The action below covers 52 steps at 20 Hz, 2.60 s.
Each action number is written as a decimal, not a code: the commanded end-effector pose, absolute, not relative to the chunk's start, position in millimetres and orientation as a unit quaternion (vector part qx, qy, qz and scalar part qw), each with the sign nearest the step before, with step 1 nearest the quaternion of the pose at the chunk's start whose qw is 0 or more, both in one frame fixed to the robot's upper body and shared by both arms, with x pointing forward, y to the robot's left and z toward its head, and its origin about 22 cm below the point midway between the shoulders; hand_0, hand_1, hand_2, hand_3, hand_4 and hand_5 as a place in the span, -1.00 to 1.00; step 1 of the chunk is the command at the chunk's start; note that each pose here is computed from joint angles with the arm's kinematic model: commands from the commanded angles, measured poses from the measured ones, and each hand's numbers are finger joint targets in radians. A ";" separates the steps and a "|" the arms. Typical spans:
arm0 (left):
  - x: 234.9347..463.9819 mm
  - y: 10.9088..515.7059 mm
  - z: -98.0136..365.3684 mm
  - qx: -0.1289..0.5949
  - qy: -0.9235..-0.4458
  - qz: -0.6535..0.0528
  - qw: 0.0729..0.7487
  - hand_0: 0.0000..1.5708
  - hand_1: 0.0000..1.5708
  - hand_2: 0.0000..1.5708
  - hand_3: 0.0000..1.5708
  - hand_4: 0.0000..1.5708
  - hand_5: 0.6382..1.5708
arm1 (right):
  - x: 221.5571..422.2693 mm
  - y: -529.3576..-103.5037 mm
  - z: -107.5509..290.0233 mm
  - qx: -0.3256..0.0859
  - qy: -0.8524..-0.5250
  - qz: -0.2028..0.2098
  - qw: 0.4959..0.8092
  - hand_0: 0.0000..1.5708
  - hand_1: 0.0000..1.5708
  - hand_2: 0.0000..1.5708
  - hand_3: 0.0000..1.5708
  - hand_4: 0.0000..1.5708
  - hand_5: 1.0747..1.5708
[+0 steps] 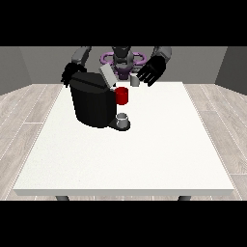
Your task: Insert the coffee pod into the coffee machine and close the lid
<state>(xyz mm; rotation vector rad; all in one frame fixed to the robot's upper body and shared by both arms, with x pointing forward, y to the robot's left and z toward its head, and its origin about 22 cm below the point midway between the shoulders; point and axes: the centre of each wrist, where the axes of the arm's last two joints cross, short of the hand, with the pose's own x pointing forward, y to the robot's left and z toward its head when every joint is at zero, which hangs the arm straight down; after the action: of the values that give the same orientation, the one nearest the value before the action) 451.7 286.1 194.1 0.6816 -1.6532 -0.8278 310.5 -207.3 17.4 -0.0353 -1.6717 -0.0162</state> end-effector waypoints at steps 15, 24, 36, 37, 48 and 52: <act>459.6 250.8 222.0 0.302 -0.699 -0.372 0.530 0.65 0.65 0.67 0.56 -0.37 1.00 | 316.9 -246.3 20.9 -0.042 -0.757 -0.035 0.651 -1.00 -1.00 -1.00 -1.00 -0.34 1.00; 461.5 261.0 224.2 0.315 -0.707 -0.365 0.517 0.54 0.54 0.61 0.51 -0.36 1.00 | 321.2 -202.6 49.4 -0.019 -0.766 -0.021 0.642 -1.00 -1.00 -1.00 -1.00 -0.36 1.00; 463.1 252.9 232.1 0.308 -0.699 -0.367 0.531 0.51 0.51 0.59 0.51 -0.38 1.00 | 309.5 -222.5 19.7 -0.027 -0.758 -0.034 0.651 -1.00 -1.00 -1.00 -1.00 -0.43 1.00; 462.8 263.6 230.3 0.306 -0.706 -0.365 0.523 0.51 0.51 0.59 0.51 -0.37 1.00 | 313.7 -209.5 36.8 -0.028 -0.769 -0.018 0.638 -1.00 -1.00 -1.00 -1.00 -0.45 1.00; 464.4 255.0 211.2 0.287 -0.689 -0.376 0.550 0.53 0.53 0.56 0.39 -0.41 1.00 | 306.0 -202.0 26.2 -0.033 -0.750 -0.025 0.660 -1.00 -1.00 -1.00 -1.00 -0.53 1.00; 463.4 249.6 230.4 0.287 -0.692 -0.398 0.530 0.44 0.44 0.49 0.27 -0.42 1.00 | 310.7 -227.0 12.9 -0.042 -0.759 -0.056 0.648 -1.00 -1.00 -1.00 -1.00 -0.49 1.00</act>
<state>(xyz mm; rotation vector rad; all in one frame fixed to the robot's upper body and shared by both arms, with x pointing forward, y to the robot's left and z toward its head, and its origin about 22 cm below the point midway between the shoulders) 463.4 260.7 226.3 0.7032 -1.6661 -0.9008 314.5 -213.4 35.2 -0.0754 -1.7308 -0.0787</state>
